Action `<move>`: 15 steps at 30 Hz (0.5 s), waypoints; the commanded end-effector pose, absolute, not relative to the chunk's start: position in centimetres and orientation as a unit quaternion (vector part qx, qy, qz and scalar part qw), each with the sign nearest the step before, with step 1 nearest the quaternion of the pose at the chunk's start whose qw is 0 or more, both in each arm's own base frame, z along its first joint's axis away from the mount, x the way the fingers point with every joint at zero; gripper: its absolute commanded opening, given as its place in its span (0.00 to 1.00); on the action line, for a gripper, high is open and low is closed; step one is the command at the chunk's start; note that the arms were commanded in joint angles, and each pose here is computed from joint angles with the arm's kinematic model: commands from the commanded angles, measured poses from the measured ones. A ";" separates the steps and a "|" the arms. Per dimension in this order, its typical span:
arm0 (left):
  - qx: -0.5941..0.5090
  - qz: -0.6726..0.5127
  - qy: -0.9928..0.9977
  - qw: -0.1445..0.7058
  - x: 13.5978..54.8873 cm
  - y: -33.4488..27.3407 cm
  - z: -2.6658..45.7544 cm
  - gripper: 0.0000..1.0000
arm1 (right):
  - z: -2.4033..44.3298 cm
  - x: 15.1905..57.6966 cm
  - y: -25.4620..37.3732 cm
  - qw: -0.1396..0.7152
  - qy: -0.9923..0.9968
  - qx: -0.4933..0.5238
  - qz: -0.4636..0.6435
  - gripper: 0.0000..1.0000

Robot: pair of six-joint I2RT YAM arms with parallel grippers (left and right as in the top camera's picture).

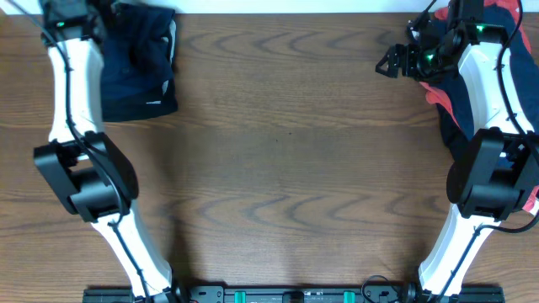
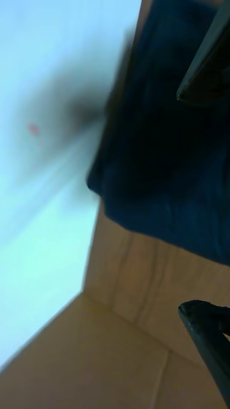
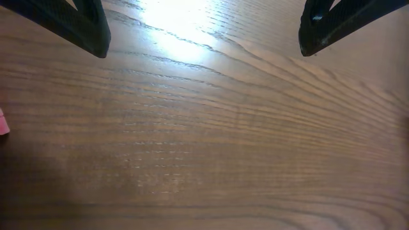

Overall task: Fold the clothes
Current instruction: 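Release the shorts and press them flat on the stack with the left gripper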

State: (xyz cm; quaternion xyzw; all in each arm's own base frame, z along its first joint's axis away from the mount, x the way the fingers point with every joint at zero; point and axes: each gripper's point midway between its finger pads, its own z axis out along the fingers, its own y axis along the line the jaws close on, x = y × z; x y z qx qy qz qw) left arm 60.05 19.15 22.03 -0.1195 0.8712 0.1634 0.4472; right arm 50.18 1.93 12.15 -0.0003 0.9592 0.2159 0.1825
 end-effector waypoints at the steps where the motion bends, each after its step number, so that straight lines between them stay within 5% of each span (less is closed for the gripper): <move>1: -0.118 0.127 0.878 0.446 61.3 18.4 19.4 0.98 | 13.6 50.4 2.4 0.200 0.957 -0.018 0.209 0.92; 15: -0.128 0.073 0.912 0.382 63.9 16.9 3.0 0.98 | 13.5 50.6 2.1 0.203 0.959 -0.016 0.198 0.93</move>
